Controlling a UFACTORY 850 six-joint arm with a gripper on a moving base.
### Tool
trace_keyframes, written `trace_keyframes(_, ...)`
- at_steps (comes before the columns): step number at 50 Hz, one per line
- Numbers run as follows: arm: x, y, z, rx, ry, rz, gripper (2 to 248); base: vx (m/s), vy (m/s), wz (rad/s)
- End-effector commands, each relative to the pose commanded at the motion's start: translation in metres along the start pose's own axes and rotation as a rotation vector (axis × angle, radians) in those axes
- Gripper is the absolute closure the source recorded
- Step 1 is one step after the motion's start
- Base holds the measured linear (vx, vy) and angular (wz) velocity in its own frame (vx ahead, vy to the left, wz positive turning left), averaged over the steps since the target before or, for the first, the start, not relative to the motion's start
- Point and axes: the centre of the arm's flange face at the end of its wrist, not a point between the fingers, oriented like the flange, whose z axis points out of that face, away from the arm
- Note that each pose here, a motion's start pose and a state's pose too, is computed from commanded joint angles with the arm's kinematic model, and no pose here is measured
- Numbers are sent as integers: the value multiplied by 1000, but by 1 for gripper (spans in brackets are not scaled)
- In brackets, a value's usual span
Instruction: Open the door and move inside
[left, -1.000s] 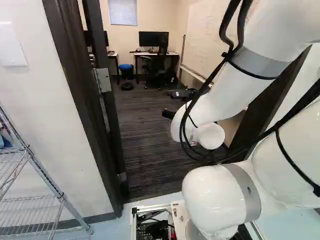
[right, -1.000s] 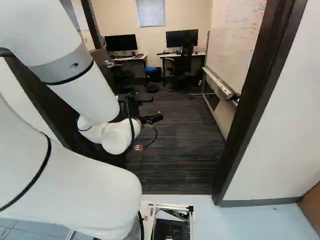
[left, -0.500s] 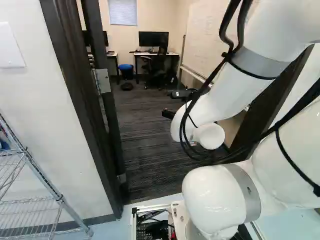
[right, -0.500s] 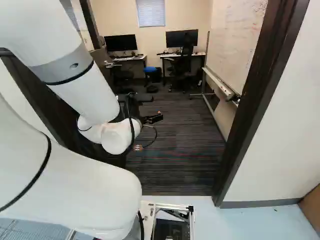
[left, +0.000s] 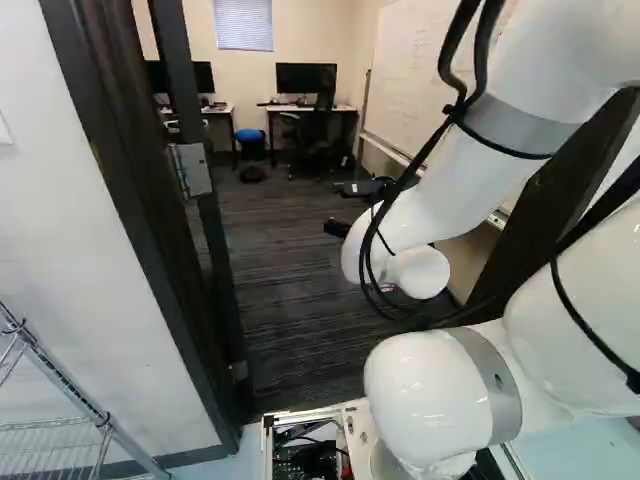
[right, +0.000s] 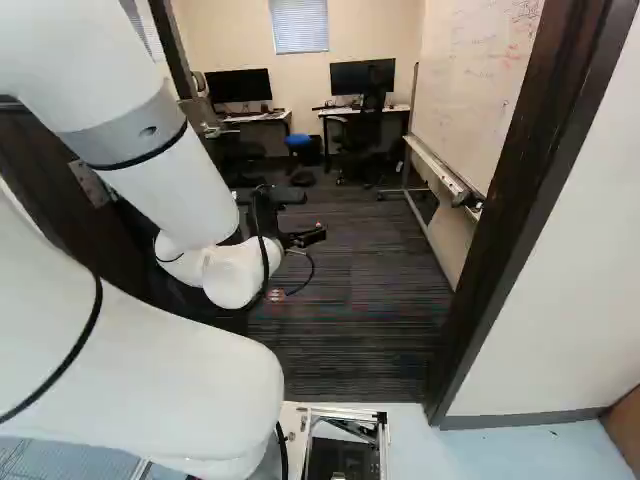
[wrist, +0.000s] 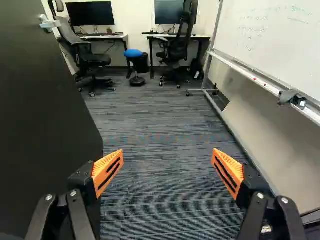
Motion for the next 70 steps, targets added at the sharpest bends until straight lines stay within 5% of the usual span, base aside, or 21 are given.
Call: trace_keyframes(70,0,0,0,0,0,0,3,145,-21,-6)
